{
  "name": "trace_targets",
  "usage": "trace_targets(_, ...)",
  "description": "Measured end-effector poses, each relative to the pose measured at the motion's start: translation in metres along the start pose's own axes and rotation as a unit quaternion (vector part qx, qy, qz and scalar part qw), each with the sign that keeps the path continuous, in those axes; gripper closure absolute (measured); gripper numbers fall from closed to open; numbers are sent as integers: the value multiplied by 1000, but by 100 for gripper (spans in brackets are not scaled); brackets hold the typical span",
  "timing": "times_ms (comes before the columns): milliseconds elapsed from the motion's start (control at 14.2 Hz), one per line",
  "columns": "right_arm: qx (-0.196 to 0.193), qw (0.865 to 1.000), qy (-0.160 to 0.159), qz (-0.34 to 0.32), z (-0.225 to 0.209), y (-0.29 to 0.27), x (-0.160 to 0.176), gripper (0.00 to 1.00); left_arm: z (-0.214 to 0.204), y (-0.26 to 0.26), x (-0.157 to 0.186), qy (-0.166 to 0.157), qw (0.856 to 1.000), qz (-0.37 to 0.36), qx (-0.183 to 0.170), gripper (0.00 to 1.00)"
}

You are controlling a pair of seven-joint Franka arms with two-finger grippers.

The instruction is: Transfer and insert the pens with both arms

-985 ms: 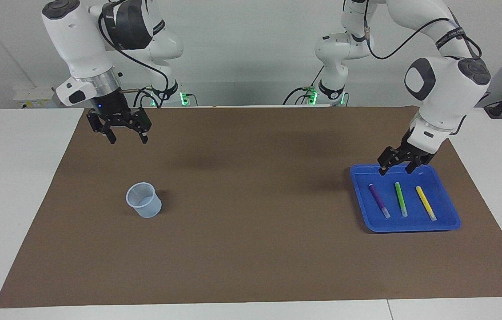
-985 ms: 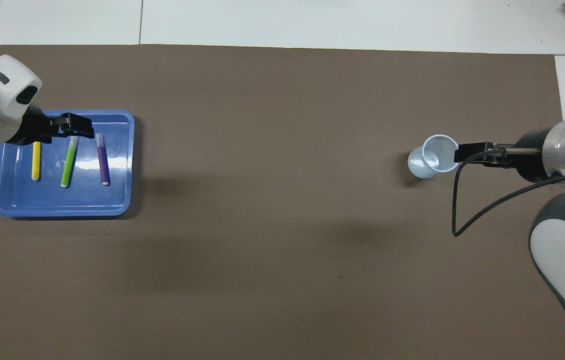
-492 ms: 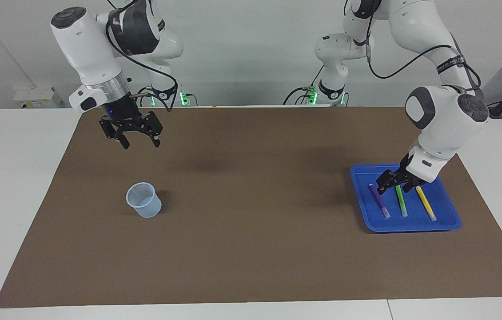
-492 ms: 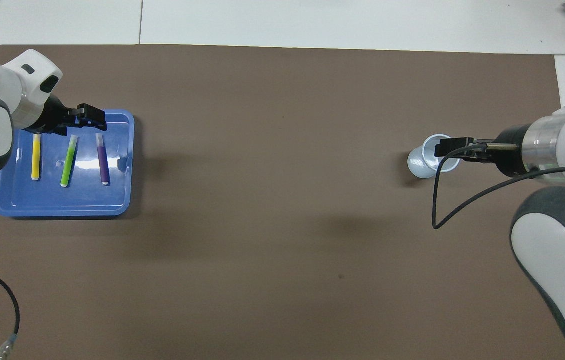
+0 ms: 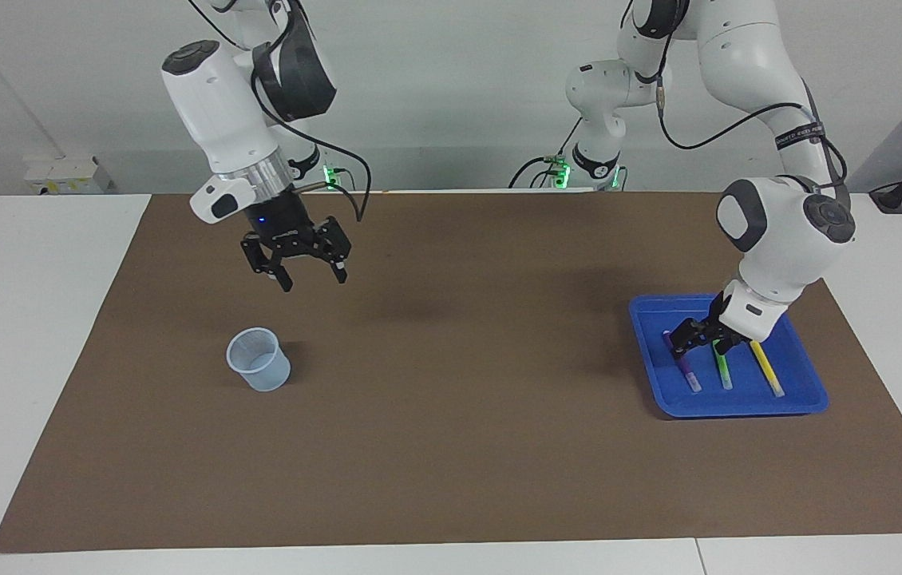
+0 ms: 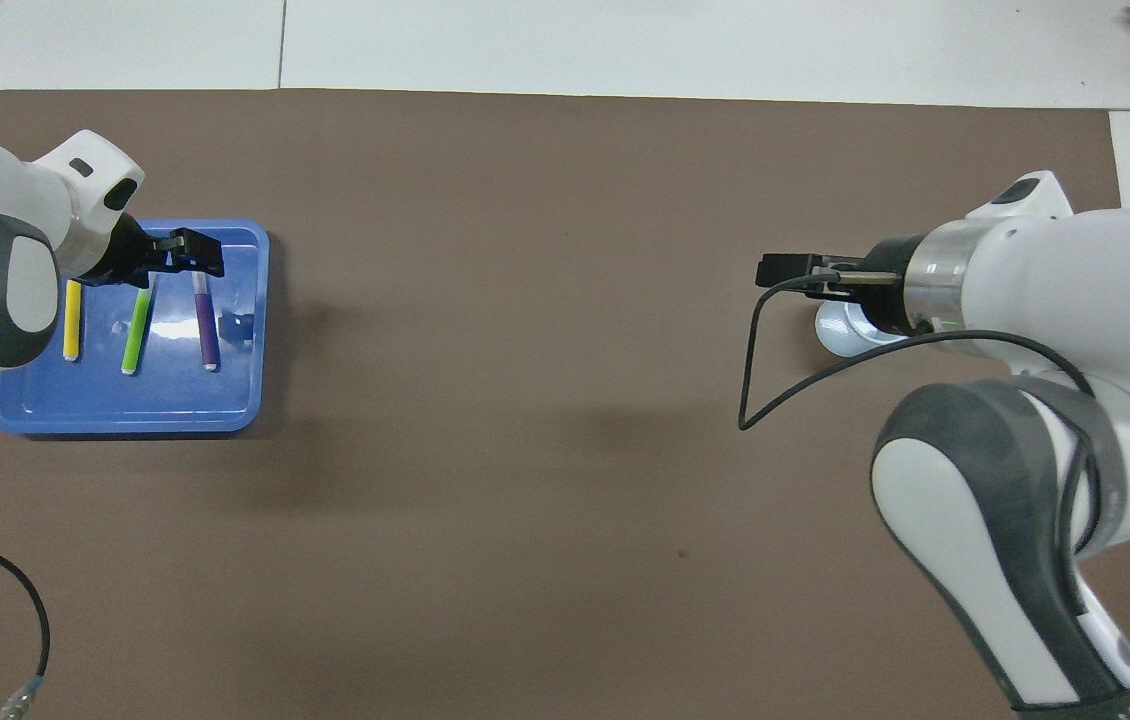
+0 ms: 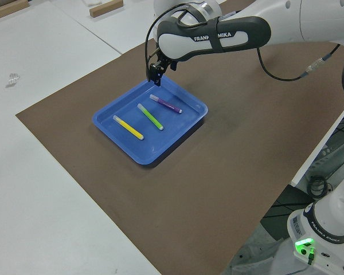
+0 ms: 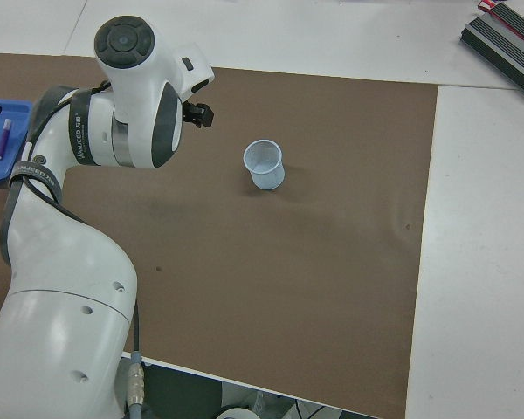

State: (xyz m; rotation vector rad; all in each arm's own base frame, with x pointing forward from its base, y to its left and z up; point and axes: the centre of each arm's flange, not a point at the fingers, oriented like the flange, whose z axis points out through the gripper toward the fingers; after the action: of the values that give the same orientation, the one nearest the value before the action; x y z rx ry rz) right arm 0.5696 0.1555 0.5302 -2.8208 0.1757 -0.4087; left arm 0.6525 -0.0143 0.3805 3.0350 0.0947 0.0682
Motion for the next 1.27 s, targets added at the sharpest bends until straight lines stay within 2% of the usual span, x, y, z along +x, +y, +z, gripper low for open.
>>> trace_targets(211,8,1000,-1,-7,17,-26,-9,0,18,-3,-1,-8,1000,-2,0,5)
trace_targets(563,68,997,25,-24,77,-95,-32,0,23,-2,-3,-10,1000,-1,0,7)
trace_targets(703,72,997,26,-26,94,-105,-38,0,29,-3,-6,-14,1000,-2,0,8)
trace_targets(914,75,997,31,-18,92,-103,-33,0,47,-6,-15,-15,1000,-4,2,12)
trace_targets(1055,99,995,31,13,82,-109,-27,0,60,-12,-21,-12,1000,-9,4,12)
trace_targets(1266,118,993,7,29,60,-121,-13,0,66,-15,-25,-13,1000,-11,5,17)
